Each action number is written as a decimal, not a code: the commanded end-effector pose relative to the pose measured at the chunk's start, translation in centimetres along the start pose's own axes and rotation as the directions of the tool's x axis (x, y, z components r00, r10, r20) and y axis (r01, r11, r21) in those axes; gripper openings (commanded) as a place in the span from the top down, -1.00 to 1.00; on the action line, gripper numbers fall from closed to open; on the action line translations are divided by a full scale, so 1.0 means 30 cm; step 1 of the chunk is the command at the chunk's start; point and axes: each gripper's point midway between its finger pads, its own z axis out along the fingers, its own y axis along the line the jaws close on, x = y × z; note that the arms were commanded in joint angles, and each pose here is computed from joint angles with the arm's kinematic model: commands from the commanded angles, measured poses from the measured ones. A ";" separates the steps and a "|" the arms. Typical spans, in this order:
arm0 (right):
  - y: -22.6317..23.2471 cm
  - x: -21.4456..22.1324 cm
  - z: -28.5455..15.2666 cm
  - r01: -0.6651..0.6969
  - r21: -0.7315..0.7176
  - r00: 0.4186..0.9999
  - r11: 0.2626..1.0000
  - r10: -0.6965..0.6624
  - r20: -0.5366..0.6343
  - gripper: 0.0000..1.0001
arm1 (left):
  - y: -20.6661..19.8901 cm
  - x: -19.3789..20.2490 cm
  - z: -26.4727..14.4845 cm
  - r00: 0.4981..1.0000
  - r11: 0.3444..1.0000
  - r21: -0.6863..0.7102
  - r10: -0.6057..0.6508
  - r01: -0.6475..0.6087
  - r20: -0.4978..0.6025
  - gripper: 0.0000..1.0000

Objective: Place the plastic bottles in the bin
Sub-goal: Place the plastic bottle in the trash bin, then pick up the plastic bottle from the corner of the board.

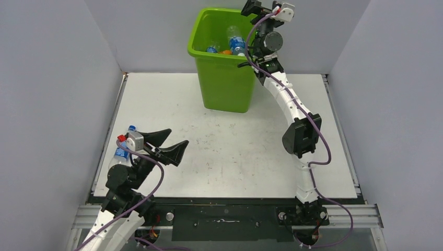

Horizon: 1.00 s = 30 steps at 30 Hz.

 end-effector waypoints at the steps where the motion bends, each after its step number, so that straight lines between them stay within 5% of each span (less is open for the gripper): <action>1: 0.142 -0.307 -0.014 -0.190 -0.117 0.976 0.975 0.201 0.084 -0.96 | 0.042 -0.048 0.006 0.999 0.997 -0.080 0.004 0.000 0.043 -0.92; 5: 0.268 -0.480 -0.180 -0.282 -0.203 0.952 0.938 0.300 0.064 -0.99 | 0.200 -0.039 -0.007 0.999 0.942 -0.334 -0.012 0.024 0.039 -0.92; 7: 0.322 -0.601 -0.308 -0.330 -0.260 0.937 0.908 0.348 0.024 -0.99 | 0.318 -0.006 -0.047 1.000 0.851 -0.525 -0.016 0.002 -0.022 -0.92; 11: 0.368 -0.547 -0.631 -0.420 -0.344 0.907 0.840 0.374 -0.196 -1.00 | 0.496 0.039 -0.160 0.989 0.594 -0.798 -0.024 -0.104 -0.146 -0.92; 18: 0.270 -0.338 -1.095 -0.536 -0.311 0.782 0.785 0.323 -0.532 -1.00 | 0.620 0.026 -0.185 0.909 0.383 -0.849 -0.054 -0.362 -0.412 -0.92; 21: 0.226 -0.219 -1.258 -0.562 -0.274 0.708 0.780 0.283 -0.647 -1.00 | 0.693 0.045 -0.144 0.849 0.399 -0.817 -0.150 -0.417 -0.507 -0.92; 26: 0.208 -0.030 -1.530 -0.605 -0.239 0.563 0.759 0.197 -0.803 -0.98 | 0.788 0.029 -0.095 0.826 0.379 -0.823 -0.212 -0.423 -0.522 -0.92; 30: 0.196 0.052 -1.706 -0.636 -0.215 0.480 0.741 0.162 -0.862 -0.98 | 0.860 0.038 -0.147 0.702 0.321 -0.728 -0.215 -0.605 -0.678 -0.92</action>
